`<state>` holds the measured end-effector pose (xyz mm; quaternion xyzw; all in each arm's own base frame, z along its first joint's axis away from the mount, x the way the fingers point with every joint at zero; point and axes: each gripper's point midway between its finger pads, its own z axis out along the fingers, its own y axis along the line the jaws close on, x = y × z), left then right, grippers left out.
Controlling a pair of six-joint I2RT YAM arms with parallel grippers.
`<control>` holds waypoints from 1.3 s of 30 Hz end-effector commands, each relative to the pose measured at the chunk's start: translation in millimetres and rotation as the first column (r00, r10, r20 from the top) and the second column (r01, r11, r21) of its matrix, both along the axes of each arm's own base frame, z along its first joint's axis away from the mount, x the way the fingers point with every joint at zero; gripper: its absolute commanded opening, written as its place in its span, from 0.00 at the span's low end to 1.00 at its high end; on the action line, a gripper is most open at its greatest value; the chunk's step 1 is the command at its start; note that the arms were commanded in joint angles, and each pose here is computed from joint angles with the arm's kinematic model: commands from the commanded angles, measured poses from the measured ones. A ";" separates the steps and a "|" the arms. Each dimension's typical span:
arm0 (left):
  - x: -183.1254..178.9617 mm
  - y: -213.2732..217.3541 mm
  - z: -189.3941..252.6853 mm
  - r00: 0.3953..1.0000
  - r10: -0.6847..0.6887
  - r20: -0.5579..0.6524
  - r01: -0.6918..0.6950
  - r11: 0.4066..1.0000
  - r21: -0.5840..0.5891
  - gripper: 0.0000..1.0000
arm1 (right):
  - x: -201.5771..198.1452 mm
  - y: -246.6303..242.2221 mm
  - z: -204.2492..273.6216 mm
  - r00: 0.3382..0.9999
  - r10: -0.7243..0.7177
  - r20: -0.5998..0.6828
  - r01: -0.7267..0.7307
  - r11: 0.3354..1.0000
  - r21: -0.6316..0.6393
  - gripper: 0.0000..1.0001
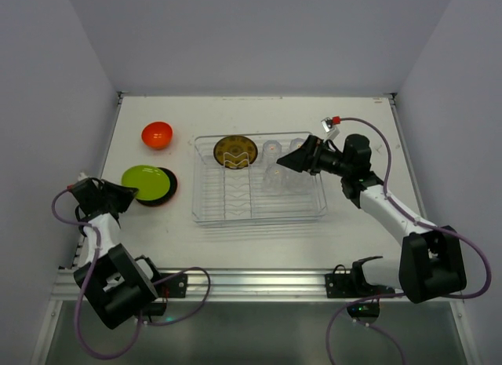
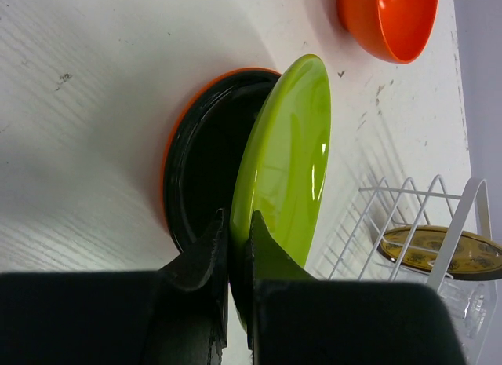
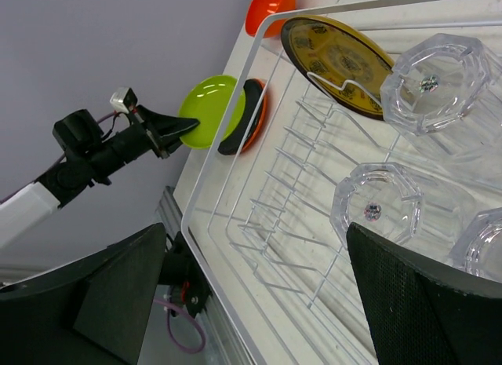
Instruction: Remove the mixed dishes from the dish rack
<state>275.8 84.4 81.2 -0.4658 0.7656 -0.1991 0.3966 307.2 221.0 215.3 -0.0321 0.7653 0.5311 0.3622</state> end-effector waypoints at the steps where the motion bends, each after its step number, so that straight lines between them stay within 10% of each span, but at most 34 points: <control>1: 7.1 3.1 6.7 0.998 -0.017 0.057 0.015 0.999 0.039 0.03 | 1.0 1.6 16.1 0.997 0.034 0.063 -0.036 0.999 0.023 0.99; 10: 13.4 5.6 6.7 0.997 -0.043 0.061 0.040 0.998 0.052 0.15 | -6.9 0.6 25.4 0.994 0.048 0.103 -0.052 0.998 0.034 0.99; 17: 7.8 4.0 20.8 0.997 -0.047 0.068 0.039 0.992 0.116 0.70 | -7.1 -3.1 25.9 0.993 0.025 0.119 -0.026 1.000 0.013 0.99; 23: 8.8 1.4 29.5 0.998 -0.050 0.047 0.042 0.986 0.163 0.97 | 3.6 -15.1 24.1 0.990 -0.076 0.122 0.084 0.995 -0.054 0.99; 39: 11.9 -9.9 36.4 0.989 -0.132 -0.062 0.142 0.973 0.185 1.00 | 11.5 -100.0 51.5 0.846 -0.405 0.347 0.524 0.750 -0.403 0.99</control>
